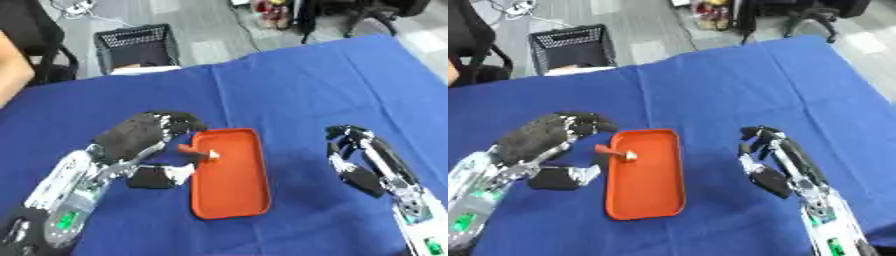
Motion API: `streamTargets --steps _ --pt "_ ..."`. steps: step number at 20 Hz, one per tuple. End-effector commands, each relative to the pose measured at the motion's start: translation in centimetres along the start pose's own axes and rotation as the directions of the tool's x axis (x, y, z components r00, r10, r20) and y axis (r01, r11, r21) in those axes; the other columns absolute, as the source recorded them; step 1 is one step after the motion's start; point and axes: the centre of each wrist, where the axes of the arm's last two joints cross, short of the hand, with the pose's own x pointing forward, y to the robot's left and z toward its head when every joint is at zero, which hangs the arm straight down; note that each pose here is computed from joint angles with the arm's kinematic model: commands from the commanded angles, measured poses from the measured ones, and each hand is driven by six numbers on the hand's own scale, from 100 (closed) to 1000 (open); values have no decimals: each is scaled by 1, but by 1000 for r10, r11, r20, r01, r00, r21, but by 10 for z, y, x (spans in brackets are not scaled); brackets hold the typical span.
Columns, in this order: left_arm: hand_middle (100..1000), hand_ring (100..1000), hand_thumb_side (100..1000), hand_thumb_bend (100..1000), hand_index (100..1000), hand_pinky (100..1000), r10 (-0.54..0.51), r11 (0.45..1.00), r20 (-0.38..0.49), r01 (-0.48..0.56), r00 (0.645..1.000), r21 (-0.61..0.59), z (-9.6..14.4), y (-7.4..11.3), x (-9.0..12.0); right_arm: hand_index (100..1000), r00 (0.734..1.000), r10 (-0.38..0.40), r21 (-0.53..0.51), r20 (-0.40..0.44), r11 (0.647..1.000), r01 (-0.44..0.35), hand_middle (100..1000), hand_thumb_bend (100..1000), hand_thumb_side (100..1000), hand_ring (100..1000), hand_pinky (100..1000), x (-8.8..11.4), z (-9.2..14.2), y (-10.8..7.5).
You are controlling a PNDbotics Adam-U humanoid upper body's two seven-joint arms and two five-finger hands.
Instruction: Pick up objects on the table and place them in the box.
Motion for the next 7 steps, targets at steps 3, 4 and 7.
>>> streamTargets --steps 3,4,7 --pt "800 789 812 100 924 829 83 988 -160 -61 984 140 30 14 -3 851 1000 17 -21 3 1000 -17 693 100 671 595 491 2 0 -7" --pt "800 789 858 100 926 834 108 984 -194 -78 975 159 34 11 -4 851 1000 17 -22 3 1000 -17 693 100 670 595 491 2 0 -7" --pt "800 787 882 100 929 842 162 973 -269 -109 949 202 43 2 -7 851 1000 16 -25 1 1000 -16 693 100 670 595 491 2 0 -7"
